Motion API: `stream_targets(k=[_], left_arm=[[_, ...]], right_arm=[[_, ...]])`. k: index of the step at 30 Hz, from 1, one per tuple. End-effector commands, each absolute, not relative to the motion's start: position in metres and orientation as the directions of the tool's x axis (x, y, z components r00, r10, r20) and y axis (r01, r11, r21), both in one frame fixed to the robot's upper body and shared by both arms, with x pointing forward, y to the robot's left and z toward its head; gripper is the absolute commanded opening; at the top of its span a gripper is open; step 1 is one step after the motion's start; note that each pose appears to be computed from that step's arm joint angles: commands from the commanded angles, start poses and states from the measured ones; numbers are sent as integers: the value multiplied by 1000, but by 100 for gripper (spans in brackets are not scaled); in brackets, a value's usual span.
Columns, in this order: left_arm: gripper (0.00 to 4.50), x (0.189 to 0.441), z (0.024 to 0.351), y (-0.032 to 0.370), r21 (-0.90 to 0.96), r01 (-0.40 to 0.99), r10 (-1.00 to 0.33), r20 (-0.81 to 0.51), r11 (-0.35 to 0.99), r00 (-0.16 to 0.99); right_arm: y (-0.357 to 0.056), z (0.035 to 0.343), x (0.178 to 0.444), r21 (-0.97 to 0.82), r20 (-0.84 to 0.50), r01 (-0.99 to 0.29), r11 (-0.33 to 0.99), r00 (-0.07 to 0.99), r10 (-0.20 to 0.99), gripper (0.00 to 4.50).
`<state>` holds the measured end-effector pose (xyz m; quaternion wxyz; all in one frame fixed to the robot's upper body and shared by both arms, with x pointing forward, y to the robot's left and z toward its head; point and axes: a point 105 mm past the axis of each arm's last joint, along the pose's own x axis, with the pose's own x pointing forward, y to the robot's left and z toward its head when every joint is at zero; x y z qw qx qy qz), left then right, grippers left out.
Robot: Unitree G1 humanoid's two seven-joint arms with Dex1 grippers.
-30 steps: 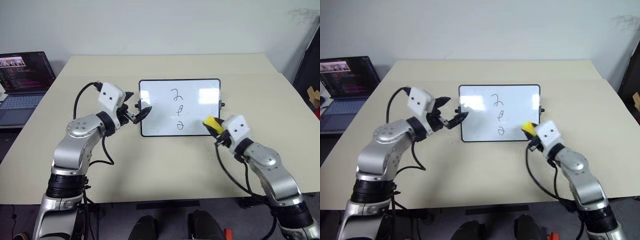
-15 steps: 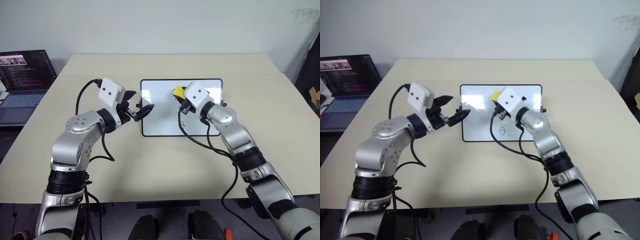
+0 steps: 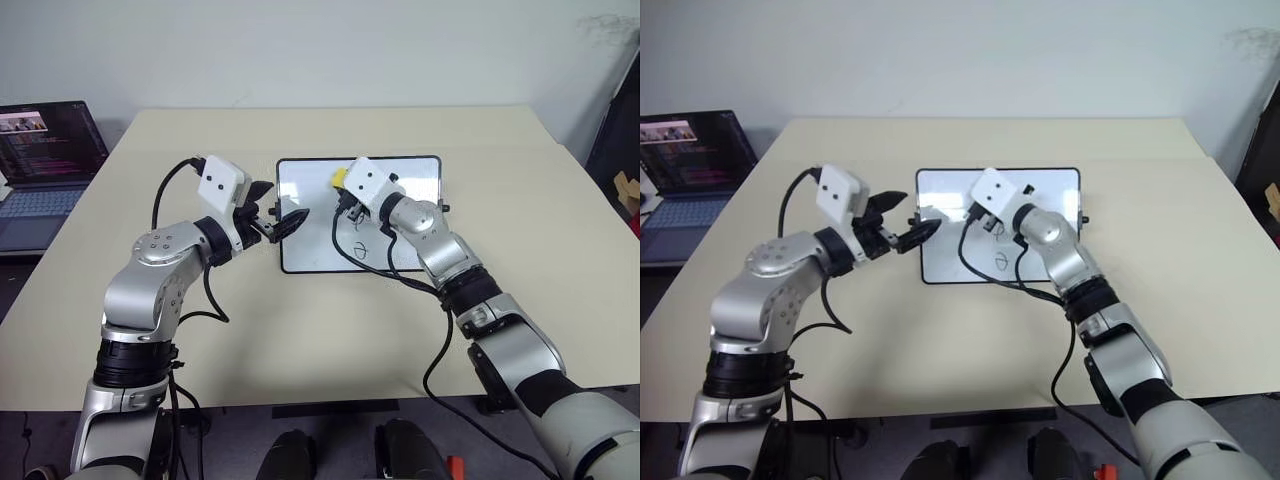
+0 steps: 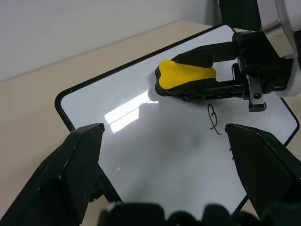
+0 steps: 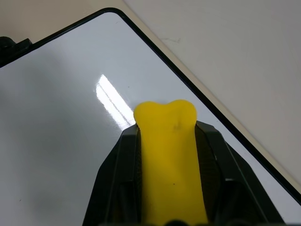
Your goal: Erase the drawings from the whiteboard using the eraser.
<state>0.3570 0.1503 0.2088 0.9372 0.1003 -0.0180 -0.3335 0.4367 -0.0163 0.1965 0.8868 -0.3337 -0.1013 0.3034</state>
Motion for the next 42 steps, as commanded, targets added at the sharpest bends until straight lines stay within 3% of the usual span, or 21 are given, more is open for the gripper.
stream_targets(k=[1, 20, 33, 42], left_arm=[[450, 353, 226, 147, 251, 621, -644, 15, 743, 765], [450, 351, 227, 142, 261, 638, -664, 14, 724, 747], [450, 349, 227, 138, 262, 644, -672, 20, 718, 741], [450, 347, 225, 137, 257, 644, -671, 20, 720, 741]], right_arm=[[-24, 207, 444, -637, 6, -434, 638, 824, 566, 120], [-90, 145, 436, -596, -163, -455, 662, 875, 456, 119], [-28, 142, 420, -642, -179, -548, 536, 787, 590, 119], [-25, 159, 429, -673, -131, -499, 545, 806, 577, 119]])
